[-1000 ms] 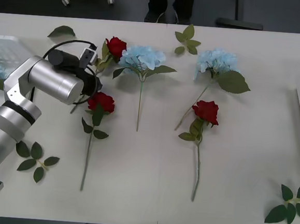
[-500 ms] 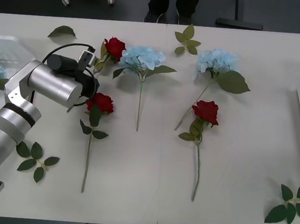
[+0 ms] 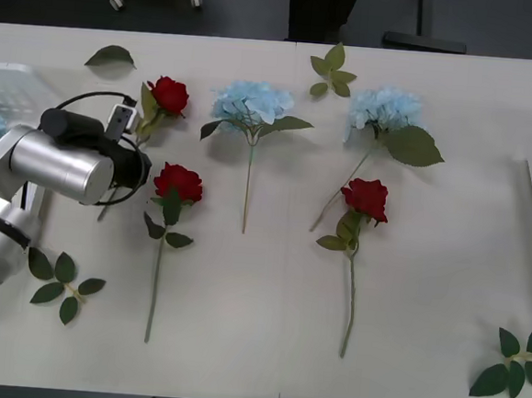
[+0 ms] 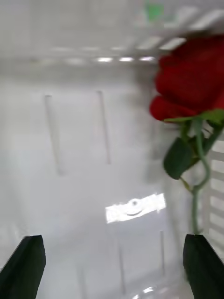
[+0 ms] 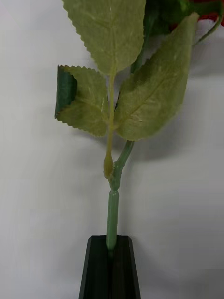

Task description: Place the red flowers into the right box and the blue flowers into the left box. If a person shows an open palm, hand one flower to the person first, then continue sorting.

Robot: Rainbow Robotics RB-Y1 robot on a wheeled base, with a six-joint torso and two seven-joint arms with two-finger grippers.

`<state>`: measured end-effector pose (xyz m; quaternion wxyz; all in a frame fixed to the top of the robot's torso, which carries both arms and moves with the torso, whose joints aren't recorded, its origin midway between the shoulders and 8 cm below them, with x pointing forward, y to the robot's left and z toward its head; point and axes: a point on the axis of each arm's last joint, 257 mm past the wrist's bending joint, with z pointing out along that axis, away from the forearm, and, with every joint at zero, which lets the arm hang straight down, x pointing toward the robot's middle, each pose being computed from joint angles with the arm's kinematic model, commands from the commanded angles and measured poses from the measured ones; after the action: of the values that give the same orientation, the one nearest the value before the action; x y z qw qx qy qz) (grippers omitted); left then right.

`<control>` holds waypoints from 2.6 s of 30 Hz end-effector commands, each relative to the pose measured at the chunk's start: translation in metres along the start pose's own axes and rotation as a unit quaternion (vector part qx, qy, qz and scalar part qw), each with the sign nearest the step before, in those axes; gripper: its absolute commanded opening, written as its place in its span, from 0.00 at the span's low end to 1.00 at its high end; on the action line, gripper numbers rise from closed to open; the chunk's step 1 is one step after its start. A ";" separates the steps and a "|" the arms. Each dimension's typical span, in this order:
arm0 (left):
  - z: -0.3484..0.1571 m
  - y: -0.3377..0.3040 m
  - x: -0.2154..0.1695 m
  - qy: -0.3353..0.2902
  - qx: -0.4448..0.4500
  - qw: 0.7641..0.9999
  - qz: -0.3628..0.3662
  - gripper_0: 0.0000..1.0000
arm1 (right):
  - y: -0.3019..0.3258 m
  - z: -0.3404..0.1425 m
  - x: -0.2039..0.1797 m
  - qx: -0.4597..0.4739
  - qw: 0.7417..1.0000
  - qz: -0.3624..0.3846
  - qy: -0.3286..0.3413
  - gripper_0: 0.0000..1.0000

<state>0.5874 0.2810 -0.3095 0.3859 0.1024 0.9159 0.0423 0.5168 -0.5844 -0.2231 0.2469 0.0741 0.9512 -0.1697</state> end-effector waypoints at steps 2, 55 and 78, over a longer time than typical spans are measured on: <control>-0.033 0.020 0.044 0.020 -0.010 0.999 0.040 0.00 | 0.030 -0.067 -0.048 -0.053 0.998 0.036 -0.029 0.90; -0.015 0.002 0.001 -0.018 -0.002 0.997 0.079 1.00 | 0.394 -0.147 -0.053 -0.197 0.973 0.123 0.016 0.93; 0.006 -0.003 0.028 0.002 -0.001 0.999 0.054 0.00 | 0.419 -0.090 -0.051 -0.161 0.972 0.172 0.026 0.93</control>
<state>0.5870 0.2702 -0.3105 0.4065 0.1610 0.8974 0.0585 0.6003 -0.1815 -0.2679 0.2345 0.2095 0.9489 0.0256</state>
